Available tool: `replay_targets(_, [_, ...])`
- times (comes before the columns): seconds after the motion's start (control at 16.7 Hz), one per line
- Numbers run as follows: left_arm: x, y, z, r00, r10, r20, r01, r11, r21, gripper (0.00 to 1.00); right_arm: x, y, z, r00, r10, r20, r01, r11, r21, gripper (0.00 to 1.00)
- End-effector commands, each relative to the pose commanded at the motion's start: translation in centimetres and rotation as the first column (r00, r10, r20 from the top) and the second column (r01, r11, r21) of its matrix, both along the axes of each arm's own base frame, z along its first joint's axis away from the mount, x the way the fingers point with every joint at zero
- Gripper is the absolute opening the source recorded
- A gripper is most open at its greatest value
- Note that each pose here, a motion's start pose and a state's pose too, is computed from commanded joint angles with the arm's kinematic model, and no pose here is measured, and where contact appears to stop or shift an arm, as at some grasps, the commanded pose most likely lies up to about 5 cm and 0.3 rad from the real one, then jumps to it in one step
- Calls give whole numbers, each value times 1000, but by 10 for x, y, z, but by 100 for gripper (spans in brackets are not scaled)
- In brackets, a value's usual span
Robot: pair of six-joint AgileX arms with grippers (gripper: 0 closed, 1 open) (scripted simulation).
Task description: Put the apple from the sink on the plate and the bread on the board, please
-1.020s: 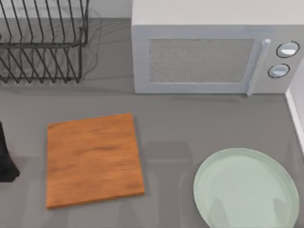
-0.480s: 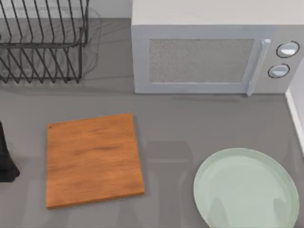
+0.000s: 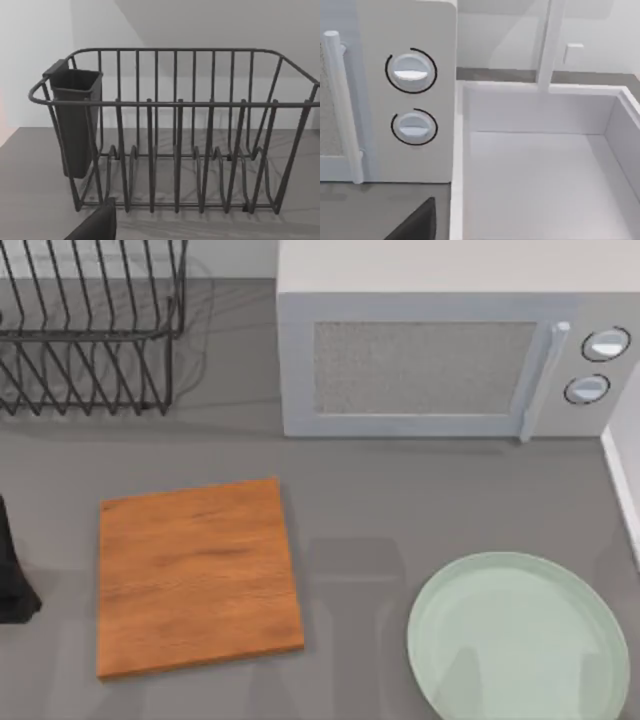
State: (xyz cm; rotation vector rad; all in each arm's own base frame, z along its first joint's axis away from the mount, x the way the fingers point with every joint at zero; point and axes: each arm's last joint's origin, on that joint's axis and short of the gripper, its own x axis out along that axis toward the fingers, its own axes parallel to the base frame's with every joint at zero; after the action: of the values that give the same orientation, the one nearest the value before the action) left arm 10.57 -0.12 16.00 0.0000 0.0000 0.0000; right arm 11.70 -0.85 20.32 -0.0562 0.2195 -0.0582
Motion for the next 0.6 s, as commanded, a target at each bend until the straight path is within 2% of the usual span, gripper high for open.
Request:
replay_targets(0.18, [0, 0, 0, 1000, 0, 0, 0, 1000, 0, 100, 25, -9, 27, 978, -39, -206, 33, 999, -33, 100])
replay_targets(0.3, [0, 0, 0, 1000, 0, 0, 0, 1000, 0, 100, 50, -18, 41, 931, -62, -361, 47, 998, -51, 100])
replay_targets(0.42, [0, 0, 0, 1000, 0, 0, 0, 1000, 0, 100, 82, -31, 49, 855, -77, -513, 53, 997, -60, 100])
replay_targets(0.6, [0, 0, 0, 1000, 0, 0, 0, 1000, 0, 100, 134, -56, 43, 697, -75, -713, 53, 997, -53, 100])
